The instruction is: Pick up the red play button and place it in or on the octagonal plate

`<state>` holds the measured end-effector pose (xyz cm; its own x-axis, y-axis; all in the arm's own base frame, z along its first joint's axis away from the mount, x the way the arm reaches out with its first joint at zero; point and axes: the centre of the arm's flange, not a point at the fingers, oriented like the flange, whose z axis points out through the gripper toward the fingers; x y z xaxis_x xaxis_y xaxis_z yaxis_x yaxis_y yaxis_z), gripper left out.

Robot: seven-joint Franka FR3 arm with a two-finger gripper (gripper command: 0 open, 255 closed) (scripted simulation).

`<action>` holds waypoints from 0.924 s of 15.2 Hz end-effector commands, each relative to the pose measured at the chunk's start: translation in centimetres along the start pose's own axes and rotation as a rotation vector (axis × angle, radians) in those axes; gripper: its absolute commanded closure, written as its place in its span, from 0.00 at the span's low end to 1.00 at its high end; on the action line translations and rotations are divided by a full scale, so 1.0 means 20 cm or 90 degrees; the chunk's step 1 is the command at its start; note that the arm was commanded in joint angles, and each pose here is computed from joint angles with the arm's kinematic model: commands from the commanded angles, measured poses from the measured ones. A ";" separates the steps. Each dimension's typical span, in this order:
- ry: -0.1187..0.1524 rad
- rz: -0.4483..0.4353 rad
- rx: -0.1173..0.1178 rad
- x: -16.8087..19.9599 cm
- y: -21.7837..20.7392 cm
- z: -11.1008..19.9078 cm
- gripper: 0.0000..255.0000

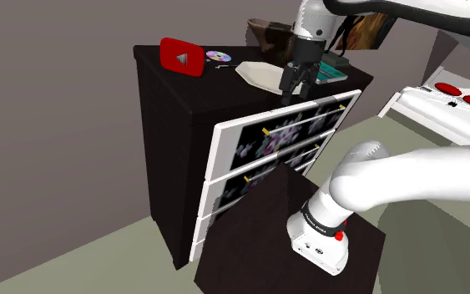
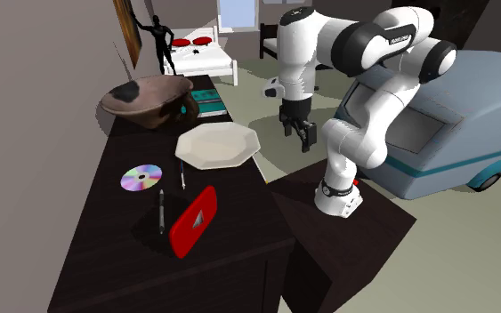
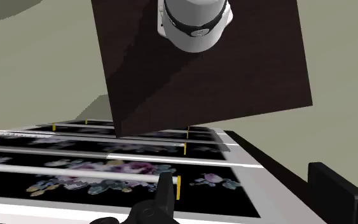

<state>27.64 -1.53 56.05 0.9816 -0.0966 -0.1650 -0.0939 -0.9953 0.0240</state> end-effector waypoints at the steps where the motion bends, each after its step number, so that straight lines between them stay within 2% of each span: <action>1: 0.000 0.000 0.000 0.00 0.00 0.00 0.00; 14: 0.035 -0.211 -0.020 0.74 -0.18 -0.30 0.00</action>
<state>42.19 0.43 59.00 0.9710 0.2062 -0.1206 0.2089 -0.9779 0.0095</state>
